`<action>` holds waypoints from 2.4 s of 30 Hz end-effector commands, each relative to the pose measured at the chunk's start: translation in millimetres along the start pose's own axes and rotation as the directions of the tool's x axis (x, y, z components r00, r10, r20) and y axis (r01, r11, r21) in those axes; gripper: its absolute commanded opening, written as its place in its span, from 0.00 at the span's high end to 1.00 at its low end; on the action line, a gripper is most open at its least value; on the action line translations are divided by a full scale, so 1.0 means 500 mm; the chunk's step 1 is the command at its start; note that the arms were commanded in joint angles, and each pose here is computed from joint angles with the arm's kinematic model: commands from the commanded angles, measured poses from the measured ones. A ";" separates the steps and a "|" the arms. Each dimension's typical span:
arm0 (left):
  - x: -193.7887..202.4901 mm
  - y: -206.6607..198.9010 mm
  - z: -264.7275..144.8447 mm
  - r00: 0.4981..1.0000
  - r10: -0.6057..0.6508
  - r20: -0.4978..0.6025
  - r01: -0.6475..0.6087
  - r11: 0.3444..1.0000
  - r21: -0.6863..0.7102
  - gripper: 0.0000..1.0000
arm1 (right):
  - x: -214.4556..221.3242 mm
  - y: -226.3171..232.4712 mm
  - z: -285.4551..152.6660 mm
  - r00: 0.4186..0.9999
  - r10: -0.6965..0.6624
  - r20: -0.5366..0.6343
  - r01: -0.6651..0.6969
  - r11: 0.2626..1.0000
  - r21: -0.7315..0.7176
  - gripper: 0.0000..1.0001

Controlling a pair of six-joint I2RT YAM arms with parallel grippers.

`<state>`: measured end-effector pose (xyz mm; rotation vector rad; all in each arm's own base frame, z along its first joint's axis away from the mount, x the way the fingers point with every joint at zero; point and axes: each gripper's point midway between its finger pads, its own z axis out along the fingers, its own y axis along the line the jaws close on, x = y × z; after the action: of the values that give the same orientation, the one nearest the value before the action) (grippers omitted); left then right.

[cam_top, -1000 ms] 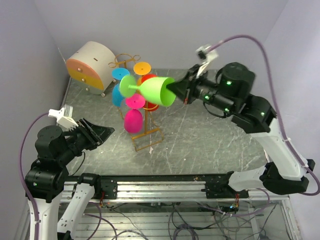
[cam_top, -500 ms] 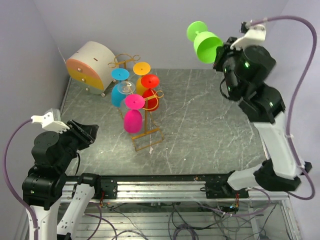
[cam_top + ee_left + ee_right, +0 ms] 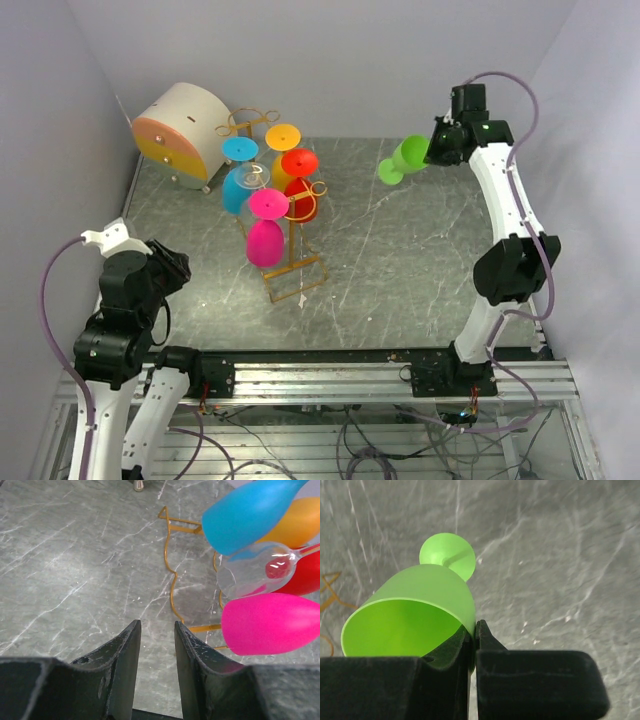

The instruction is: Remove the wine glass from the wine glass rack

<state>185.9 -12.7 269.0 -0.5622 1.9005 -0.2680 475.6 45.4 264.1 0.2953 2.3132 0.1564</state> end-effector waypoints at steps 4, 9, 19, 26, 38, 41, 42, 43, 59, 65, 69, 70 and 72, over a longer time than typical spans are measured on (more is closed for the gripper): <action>-0.016 0.011 0.012 0.996 0.007 0.083 -0.006 1.000 -0.009 0.56 | 0.087 0.070 0.008 0.985 -0.057 -0.162 0.046 0.996 -0.071 1.00; -0.006 0.015 0.016 0.998 0.004 0.061 -0.003 1.000 -0.022 0.56 | 0.161 0.100 0.055 0.945 -0.195 -0.262 0.207 0.978 0.018 1.00; 0.002 0.014 0.028 0.999 0.014 0.030 -0.013 0.999 -0.031 0.55 | 0.199 0.078 0.104 0.938 -0.204 -0.281 0.249 0.959 0.136 1.00; 0.004 0.014 0.028 1.000 0.015 0.025 -0.014 0.999 -0.028 0.55 | 0.186 0.021 0.117 0.958 -0.141 -0.251 0.197 0.956 0.216 1.00; 0.005 0.013 0.028 1.000 0.017 0.023 -0.016 0.999 -0.028 0.55 | 0.112 0.043 0.048 0.988 -0.081 -0.132 0.098 0.987 0.125 0.61; 0.006 0.013 0.028 1.000 0.018 0.020 -0.017 0.999 -0.027 0.55 | 0.080 0.072 -0.002 0.995 -0.069 -0.069 0.072 0.996 0.047 0.58; 0.005 0.013 0.028 1.000 0.018 0.021 -0.018 1.000 -0.026 0.55 | 0.067 0.082 -0.023 0.997 -0.063 -0.043 0.064 0.998 0.016 0.56; 0.005 0.013 0.028 1.000 0.018 0.021 -0.018 1.000 -0.025 0.55 | 0.057 0.099 -0.042 0.998 -0.056 -0.024 0.056 0.998 -0.032 0.55; 0.005 0.012 0.026 1.000 0.017 0.024 -0.017 1.000 -0.021 0.55 | 0.093 0.481 -0.277 0.987 -0.156 -0.048 0.035 0.488 -0.872 0.55; 0.005 0.011 0.026 1.000 0.017 0.023 -0.017 1.000 -0.020 0.55 | 0.110 0.514 -0.292 0.983 -0.177 -0.053 0.028 0.427 -0.904 0.55; 0.005 0.011 0.026 1.000 0.017 0.022 -0.017 1.000 -0.020 0.55 | 0.123 0.532 -0.291 0.980 -0.186 -0.069 0.012 0.402 -0.915 0.56; 0.006 0.012 0.027 1.000 0.018 0.019 -0.018 1.000 -0.021 0.55 | 0.127 0.536 -0.288 0.979 -0.190 -0.074 0.009 0.403 -0.915 0.56; 0.005 0.011 0.026 1.000 0.017 0.022 -0.017 1.000 -0.019 0.55 | 0.134 0.542 -0.279 0.978 -0.195 -0.080 0.008 0.412 -0.911 0.57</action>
<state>191.4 -8.6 252.8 -0.5725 1.9183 -0.2287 375.9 307.1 365.1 -0.4223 2.0500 1.3481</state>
